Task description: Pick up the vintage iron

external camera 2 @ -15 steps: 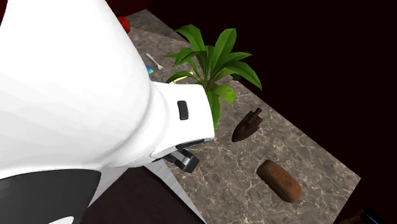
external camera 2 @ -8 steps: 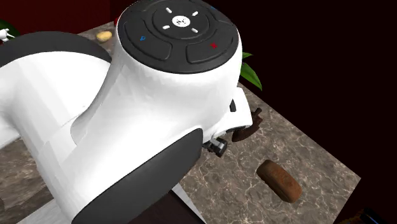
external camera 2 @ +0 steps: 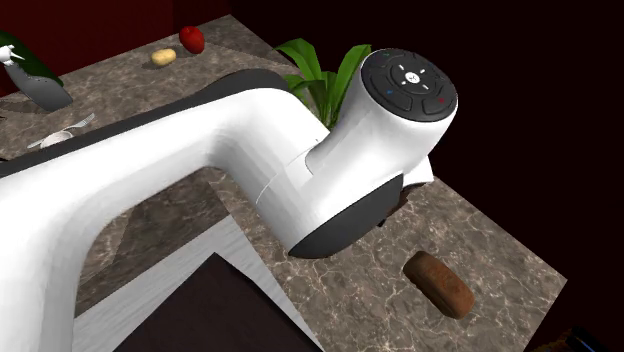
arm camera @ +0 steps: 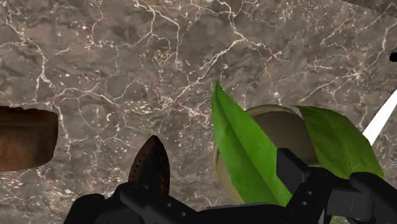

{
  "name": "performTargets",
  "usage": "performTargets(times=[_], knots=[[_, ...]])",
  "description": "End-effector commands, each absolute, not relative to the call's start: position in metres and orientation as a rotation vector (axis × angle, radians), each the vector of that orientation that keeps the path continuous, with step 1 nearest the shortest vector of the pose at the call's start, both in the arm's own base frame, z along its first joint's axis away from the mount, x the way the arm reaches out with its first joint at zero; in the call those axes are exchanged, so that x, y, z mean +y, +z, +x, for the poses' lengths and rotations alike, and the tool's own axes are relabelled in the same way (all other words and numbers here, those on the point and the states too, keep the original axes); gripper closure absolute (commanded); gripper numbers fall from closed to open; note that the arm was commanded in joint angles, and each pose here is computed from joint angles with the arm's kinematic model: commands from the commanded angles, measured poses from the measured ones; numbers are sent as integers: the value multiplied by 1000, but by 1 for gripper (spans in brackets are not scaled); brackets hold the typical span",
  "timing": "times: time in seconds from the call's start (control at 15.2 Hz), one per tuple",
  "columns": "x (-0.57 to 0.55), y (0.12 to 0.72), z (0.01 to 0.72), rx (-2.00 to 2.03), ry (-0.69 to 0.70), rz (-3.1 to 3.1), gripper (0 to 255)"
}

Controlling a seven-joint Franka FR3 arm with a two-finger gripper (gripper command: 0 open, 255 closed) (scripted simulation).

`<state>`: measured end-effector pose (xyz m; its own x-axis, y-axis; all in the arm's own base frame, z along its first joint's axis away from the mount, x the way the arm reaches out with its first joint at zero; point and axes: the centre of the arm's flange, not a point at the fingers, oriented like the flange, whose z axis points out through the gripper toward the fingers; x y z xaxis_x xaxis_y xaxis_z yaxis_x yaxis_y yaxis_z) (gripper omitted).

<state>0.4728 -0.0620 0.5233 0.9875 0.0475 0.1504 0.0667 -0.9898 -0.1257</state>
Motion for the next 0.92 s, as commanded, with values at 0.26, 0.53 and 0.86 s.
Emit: performTargets(times=[0.26,0.53,0.86], knots=[[-83,473,534,-59,-205,-2992,0],[-96,441,575,-41,-192,-2986,0],[-111,402,623,-19,-177,-2978,0]])
